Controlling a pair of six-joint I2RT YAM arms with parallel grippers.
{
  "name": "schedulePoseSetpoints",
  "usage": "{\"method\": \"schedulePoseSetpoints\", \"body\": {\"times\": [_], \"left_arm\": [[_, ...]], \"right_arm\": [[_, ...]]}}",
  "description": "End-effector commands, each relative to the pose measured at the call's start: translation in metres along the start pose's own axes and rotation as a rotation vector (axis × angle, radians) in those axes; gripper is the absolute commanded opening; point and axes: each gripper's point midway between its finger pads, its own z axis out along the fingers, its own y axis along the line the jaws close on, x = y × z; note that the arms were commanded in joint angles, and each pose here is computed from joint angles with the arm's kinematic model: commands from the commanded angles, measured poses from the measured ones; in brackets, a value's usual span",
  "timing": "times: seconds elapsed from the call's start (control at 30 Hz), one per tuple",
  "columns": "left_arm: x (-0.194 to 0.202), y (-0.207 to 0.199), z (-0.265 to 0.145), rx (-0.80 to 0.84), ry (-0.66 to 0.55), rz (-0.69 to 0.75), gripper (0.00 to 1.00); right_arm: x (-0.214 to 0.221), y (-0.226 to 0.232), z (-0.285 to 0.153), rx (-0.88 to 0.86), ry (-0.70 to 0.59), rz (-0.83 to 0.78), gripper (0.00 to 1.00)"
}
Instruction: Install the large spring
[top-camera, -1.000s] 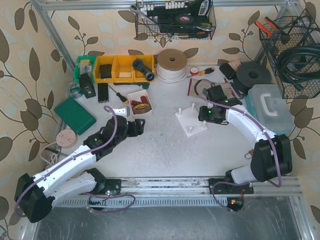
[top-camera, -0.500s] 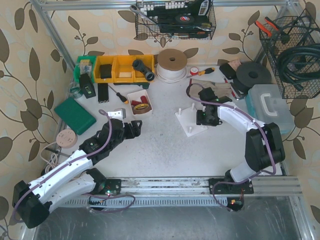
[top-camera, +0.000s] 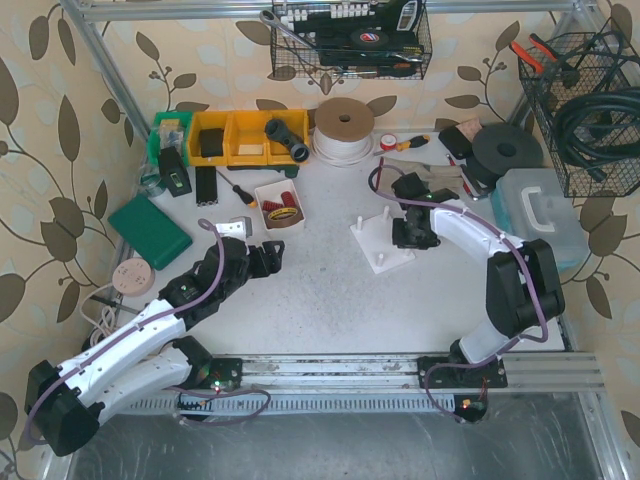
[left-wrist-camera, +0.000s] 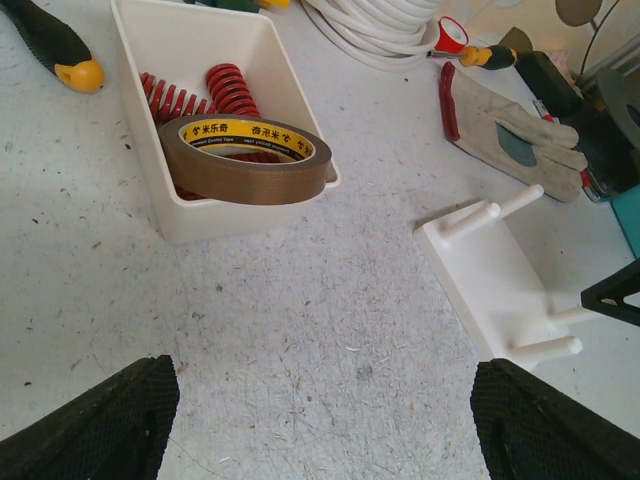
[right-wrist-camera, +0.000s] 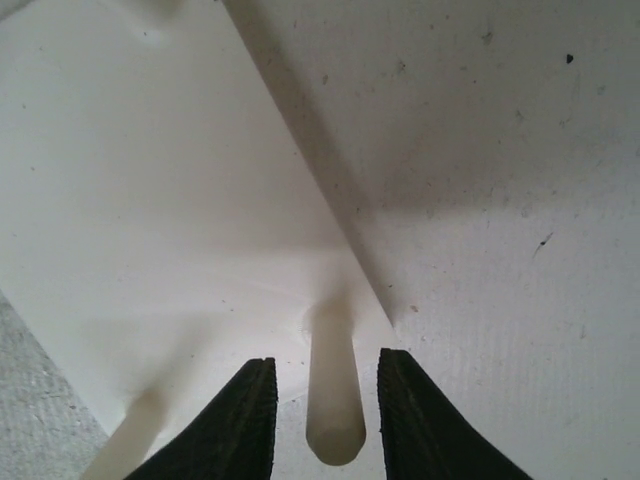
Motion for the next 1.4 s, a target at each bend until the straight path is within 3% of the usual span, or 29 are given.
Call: {"method": "schedulePoseSetpoints", "body": {"times": [0.0,0.5,0.93,1.37], "left_arm": [[-0.008,-0.001,-0.001,0.001,-0.035,-0.017,0.83],[-0.008,-0.001,-0.001,-0.001,-0.036,-0.02,0.83],[-0.006,-0.003,-0.006,0.021,-0.033,-0.015,0.83],[-0.008,0.0,-0.014,0.034,-0.063,-0.025,0.83]], "right_arm": [[0.001,-0.003,-0.002,0.039,0.009,-0.003,0.27],[0.023,0.023,-0.015,0.05,0.005,-0.026,0.01],[0.059,0.01,-0.03,0.031,-0.058,0.278,0.0],[0.073,0.031,-0.013,0.008,-0.031,0.385,0.0]]}}
